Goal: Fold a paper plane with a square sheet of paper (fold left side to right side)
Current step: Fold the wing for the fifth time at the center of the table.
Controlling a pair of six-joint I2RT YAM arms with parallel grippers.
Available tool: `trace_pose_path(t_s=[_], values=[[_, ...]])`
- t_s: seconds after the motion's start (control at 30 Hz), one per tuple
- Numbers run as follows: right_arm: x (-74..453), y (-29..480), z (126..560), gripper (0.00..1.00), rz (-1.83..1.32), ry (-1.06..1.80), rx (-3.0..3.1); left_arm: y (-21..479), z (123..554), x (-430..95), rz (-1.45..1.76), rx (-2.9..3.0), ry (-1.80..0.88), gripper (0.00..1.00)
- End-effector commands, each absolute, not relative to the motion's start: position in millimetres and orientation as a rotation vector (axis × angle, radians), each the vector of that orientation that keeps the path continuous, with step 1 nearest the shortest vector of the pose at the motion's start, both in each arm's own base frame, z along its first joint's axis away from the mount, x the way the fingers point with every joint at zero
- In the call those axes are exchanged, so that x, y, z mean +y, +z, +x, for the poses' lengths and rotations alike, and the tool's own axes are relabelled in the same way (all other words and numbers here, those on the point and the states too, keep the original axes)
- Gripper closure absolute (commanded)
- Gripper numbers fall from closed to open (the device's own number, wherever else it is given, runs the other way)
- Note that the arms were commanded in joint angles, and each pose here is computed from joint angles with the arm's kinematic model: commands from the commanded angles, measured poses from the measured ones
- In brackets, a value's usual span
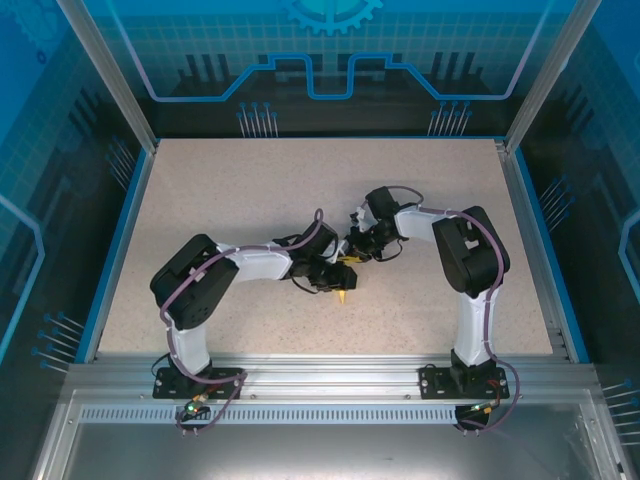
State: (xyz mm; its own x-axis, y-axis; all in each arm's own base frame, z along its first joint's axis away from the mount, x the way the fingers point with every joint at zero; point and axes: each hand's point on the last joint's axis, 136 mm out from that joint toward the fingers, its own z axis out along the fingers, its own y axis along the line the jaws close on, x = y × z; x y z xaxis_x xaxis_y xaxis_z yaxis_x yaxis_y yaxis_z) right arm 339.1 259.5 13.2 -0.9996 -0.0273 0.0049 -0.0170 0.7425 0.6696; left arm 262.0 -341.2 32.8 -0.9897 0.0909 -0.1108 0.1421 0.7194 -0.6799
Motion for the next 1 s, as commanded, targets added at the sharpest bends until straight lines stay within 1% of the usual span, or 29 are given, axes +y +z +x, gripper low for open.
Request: trace_pose_path(t_s=[0.0, 0.1, 0.27, 0.43, 0.57, 0.63, 0.77, 0.97], values=[[250.6, -7.4, 331.1, 0.81, 0.02, -1.01, -2.943, 15.3, 254.6, -339.4, 0.209, 2.913, -1.109, 0.68], [252.9, 16.0, 342.4, 0.81, 0.034, -1.109, -2.959, 3.9, 247.7, -331.2, 0.173, 2.957, -1.073, 0.69], [239.8, 60.8, 358.4, 0.81, 0.033, -1.208, -3.025, -6.3, 241.6, -324.4, 0.133, 2.998, -1.039, 0.75], [221.1, 82.3, 350.2, 0.87, 0.022, -1.236, -3.057, -9.4, 240.7, -321.6, 0.112, 3.015, -1.02, 0.78], [216.4, 75.7, 329.7, 0.96, 0.019, -1.261, -3.027, -13.2, 236.0, -317.2, 0.1, 3.03, -1.006, 0.82], [221.7, 68.2, 319.4, 0.97, 0.011, -1.297, -2.991, -15.4, 233.4, -313.6, 0.093, 3.038, -0.989, 0.83], [240.5, 50.6, 304.0, 0.98, 0.043, -1.323, -2.933, -17.7, 230.4, -308.1, 0.082, 3.043, -0.968, 0.85], [260.0, 40.3, 300.3, 0.98, 0.063, -1.35, -2.89, -19.5, 228.6, -305.6, 0.078, 3.045, -0.96, 0.86]])
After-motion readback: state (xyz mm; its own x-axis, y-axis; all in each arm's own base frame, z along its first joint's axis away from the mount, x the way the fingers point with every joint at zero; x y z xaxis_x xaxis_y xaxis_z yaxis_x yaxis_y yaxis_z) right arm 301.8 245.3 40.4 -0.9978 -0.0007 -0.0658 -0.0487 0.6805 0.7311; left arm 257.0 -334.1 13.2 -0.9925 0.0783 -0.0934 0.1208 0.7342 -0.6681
